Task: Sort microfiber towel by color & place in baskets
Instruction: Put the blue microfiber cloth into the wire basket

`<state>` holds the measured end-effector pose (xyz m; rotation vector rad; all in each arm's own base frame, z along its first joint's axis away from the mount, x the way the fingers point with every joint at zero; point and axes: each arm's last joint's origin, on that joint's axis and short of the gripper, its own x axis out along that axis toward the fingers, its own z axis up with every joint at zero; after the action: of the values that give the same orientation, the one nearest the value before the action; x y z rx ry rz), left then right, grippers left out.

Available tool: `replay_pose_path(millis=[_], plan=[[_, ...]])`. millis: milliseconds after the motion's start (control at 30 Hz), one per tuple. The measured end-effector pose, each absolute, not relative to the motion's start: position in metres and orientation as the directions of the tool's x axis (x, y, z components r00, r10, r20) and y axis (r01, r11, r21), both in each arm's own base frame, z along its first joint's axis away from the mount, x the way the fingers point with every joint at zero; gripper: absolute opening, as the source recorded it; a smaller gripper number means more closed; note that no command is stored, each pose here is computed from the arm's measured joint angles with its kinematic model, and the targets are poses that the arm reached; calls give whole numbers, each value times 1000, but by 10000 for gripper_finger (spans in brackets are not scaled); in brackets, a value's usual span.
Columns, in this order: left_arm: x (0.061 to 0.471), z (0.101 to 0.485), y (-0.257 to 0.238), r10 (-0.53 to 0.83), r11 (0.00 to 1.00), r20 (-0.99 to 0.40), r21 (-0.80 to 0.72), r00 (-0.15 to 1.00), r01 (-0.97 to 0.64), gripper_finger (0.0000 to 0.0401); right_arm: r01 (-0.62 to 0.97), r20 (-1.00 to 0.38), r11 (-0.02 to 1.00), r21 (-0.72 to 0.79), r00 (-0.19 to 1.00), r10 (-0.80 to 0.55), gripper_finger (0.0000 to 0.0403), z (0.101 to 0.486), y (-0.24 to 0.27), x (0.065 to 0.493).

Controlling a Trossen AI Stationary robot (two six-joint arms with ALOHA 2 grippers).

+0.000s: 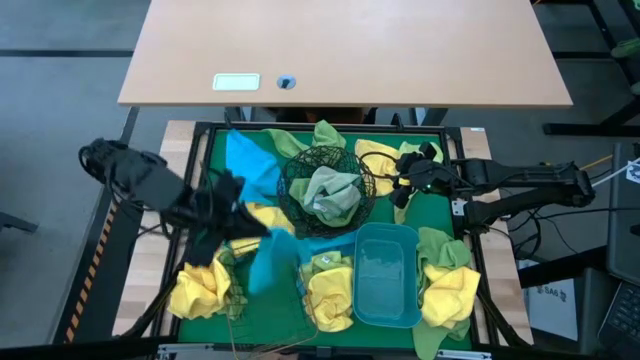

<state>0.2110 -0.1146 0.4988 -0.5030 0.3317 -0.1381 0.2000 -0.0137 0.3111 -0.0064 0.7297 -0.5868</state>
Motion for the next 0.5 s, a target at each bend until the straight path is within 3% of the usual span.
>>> replay_pose_path(millis=[233, 500], plan=[[221, 476, -151, -275, 876, -399, -478, 875, 58, 0, 502, -626, 840, -205, 592, -507, 214, 311, -14, 200], [227, 435, -181, -236, 895, -632, -437, 738, -89, 0, 492, -644, 842, -219, 575, -504, 214, 309, -14, 198]])
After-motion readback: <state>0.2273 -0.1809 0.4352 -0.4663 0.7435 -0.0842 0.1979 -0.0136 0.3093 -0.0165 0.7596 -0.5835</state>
